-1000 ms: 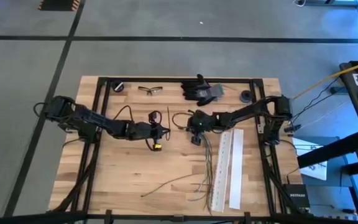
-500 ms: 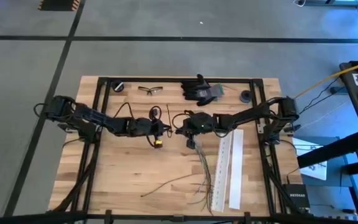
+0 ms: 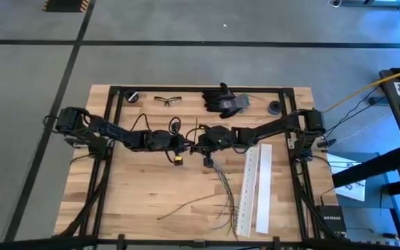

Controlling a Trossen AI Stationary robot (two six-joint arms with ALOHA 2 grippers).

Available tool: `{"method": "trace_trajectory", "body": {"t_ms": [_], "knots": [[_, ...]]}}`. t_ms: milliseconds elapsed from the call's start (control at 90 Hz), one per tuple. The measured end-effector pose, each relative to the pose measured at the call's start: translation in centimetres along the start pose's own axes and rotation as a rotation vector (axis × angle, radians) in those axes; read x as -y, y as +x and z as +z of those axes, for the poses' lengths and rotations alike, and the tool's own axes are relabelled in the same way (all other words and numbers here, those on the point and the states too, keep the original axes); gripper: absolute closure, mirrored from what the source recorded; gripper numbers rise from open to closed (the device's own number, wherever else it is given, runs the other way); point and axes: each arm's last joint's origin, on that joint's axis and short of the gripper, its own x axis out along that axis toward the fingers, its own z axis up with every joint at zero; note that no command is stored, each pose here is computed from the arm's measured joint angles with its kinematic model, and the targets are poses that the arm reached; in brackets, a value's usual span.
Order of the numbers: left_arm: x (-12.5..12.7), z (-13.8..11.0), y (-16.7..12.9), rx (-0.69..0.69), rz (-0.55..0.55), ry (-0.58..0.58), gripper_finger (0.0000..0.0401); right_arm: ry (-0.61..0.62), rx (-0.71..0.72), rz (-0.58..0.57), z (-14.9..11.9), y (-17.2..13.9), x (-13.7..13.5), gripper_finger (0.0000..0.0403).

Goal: Ziptie cables
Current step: Wrap the top zip tie on the cables

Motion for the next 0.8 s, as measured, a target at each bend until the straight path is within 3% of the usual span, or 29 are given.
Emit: {"method": "trace_trajectory", "body": {"t_ms": [456, 800], "knots": [[-0.1, 0.0, 0.0, -0.003, 0.007, 0.000, 0.0401, 0.021, -0.020, -0.006, -0.1, 0.0, -0.6, 0.0259], [0.0, 0.0, 0.0, -0.004, -0.003, 0.001, 0.0401, 0.013, -0.063, -0.013, 0.3, -1.0, -0.6, 0.0256]]}}
